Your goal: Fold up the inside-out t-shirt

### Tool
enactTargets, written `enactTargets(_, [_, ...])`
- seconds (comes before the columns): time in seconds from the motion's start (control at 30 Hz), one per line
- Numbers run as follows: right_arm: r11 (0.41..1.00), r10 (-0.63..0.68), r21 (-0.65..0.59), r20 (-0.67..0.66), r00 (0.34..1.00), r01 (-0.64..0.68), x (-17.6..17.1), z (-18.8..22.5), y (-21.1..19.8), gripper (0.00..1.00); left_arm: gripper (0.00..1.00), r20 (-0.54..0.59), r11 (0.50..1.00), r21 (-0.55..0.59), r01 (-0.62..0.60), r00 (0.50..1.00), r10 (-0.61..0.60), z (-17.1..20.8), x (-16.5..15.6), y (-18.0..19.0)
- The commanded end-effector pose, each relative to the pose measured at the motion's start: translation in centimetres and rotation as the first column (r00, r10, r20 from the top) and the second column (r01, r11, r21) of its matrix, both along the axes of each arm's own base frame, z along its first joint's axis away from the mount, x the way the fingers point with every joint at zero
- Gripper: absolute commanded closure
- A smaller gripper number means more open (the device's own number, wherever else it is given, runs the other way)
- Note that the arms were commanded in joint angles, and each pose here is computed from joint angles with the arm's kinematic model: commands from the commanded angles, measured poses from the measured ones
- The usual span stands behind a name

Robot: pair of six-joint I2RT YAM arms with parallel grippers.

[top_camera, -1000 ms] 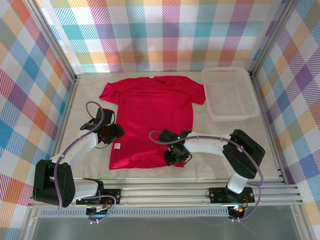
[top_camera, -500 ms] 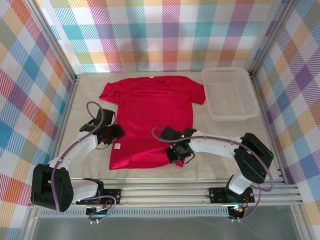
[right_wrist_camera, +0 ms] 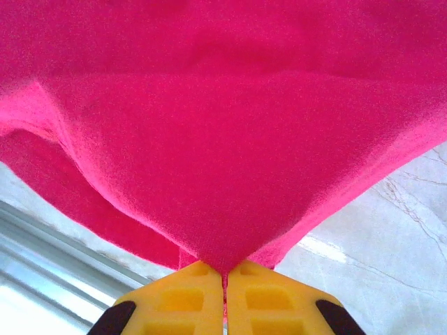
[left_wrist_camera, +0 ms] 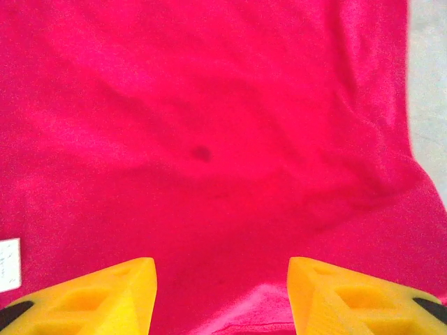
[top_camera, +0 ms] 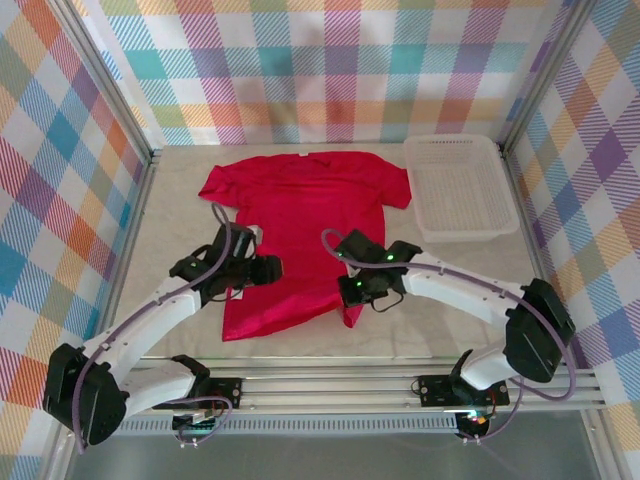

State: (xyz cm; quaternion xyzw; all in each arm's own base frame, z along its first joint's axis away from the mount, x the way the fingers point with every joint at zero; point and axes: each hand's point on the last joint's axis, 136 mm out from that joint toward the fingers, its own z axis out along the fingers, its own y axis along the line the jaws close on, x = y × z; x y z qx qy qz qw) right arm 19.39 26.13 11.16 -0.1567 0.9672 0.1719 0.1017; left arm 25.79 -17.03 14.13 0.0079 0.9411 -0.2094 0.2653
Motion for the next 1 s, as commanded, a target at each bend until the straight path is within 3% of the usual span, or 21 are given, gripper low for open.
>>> enactTargets(0.0, [0.979, 0.010, 0.205, -0.050, 0.999, 0.001, 0.1, 2.1, 1.3, 0.99, 0.50, 0.109, 0.992, 0.024, 0.121, 0.986, -0.123, 0.5, 0.1, -2.1])
enactTargets(0.17, [0.991, 0.023, 0.136, -0.088, 0.996, -0.011, 0.0, -0.1, 0.1, 0.90, 0.49, 0.140, 0.985, 0.097, 0.140, 0.978, -0.153, -0.2, 0.5, -2.4])
enactTargets(0.3, [0.994, 0.011, 0.112, -0.105, 0.994, 0.001, -0.1, -1.7, -0.3, 1.00, 0.49, 0.108, 0.983, 0.117, 0.142, 0.982, -0.155, -1.0, 0.6, -2.4])
enactTargets(0.4, [0.995, 0.017, 0.097, -0.110, 0.994, -0.006, -0.1, -2.0, -0.4, 1.00, 0.50, 0.085, 0.982, 0.111, 0.151, 0.983, -0.161, -1.3, 0.4, -2.6])
enactTargets(0.47, [0.998, 0.029, 0.063, -0.115, 0.993, -0.022, -0.6, -2.6, -1.2, 0.74, 0.50, 0.078, 0.982, 0.122, 0.147, 0.985, -0.157, -1.5, 0.4, -2.4])
enactTargets(0.57, [1.000, 0.028, 0.009, -0.130, 0.991, -0.027, -1.8, -3.9, -2.5, 0.59, 0.50, 0.077, 0.979, 0.147, 0.140, 0.985, -0.152, -1.7, 0.5, -2.1])
enactTargets(0.73, [0.995, 0.072, -0.055, -0.120, 0.990, -0.079, -3.3, -5.2, -2.0, 0.56, 0.50, 0.074, 0.979, 0.157, 0.129, 0.987, -0.142, -1.8, 1.0, -2.1])
enactTargets(0.97, [0.976, 0.120, -0.180, -0.042, 0.992, -0.125, -2.3, -5.9, 0.3, 0.51, 0.51, 0.060, 0.969, 0.245, 0.027, 0.997, -0.043, -2.3, 1.2, 0.3])
